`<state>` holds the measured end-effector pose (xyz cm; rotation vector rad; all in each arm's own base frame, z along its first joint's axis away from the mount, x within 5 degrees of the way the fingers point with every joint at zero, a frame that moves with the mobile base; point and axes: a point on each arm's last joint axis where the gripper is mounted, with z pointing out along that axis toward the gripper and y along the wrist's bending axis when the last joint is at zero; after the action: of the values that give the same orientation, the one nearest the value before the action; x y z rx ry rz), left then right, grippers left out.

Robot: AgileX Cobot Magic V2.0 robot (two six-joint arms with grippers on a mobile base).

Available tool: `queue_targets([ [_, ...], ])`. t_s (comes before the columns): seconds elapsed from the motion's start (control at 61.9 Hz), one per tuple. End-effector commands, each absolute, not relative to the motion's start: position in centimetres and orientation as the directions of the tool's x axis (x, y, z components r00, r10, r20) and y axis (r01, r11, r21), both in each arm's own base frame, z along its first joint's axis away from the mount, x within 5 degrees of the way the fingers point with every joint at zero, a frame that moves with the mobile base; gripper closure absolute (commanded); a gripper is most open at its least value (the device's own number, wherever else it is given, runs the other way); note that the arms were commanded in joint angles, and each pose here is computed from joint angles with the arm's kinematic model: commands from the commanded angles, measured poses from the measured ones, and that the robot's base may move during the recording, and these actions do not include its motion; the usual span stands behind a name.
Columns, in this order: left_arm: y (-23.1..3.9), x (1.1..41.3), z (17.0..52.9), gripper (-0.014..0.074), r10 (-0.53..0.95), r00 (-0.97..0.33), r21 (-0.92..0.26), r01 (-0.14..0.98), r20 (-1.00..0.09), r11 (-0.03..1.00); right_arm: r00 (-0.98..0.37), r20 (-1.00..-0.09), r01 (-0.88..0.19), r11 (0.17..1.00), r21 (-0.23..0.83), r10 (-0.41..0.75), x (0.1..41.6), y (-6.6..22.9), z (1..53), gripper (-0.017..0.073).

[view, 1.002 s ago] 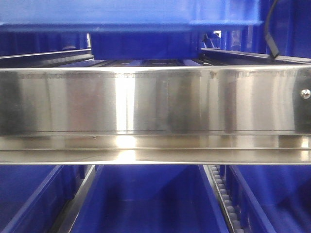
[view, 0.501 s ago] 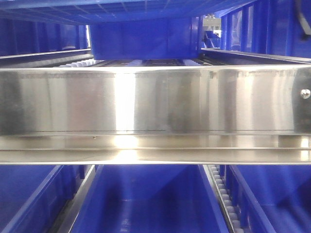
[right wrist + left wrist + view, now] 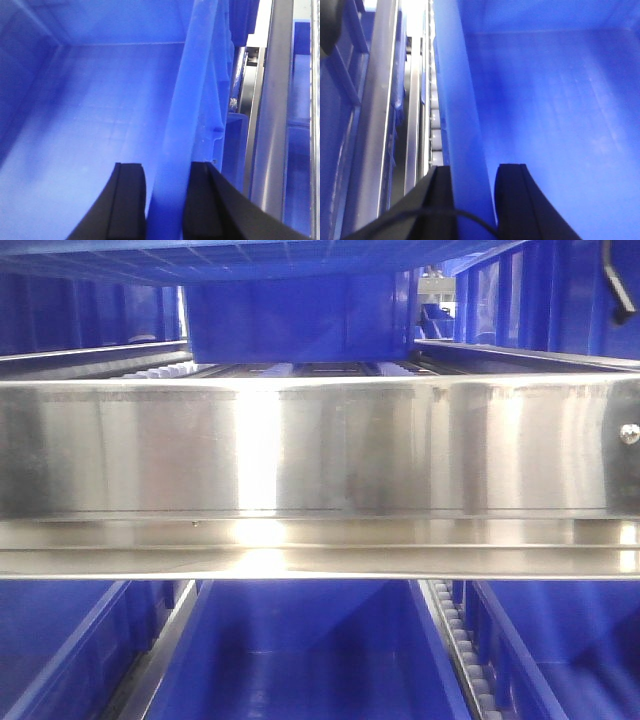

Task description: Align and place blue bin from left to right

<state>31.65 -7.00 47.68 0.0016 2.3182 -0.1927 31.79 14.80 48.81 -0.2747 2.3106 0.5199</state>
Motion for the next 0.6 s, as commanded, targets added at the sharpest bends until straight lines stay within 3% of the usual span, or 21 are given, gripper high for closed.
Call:
queue_targets([
  [0.0, -7.5, 31.2, 49.9, 0.0568, -0.085, -0.566, -0.184, 0.121, -0.82, 0.975, -0.63, -0.776, -0.417, 0.854, 0.31, -0.026, 31.0, 15.4, 50.5, 0.0619],
  [0.582, -7.6, 31.8, 51.1, 0.0568, -0.117, -0.436, -0.2, 0.149, -0.892, 0.969, -0.577, -0.816, -0.424, 0.849, 0.316, 0.015, 31.4, 15.4, 51.1, 0.0619],
])
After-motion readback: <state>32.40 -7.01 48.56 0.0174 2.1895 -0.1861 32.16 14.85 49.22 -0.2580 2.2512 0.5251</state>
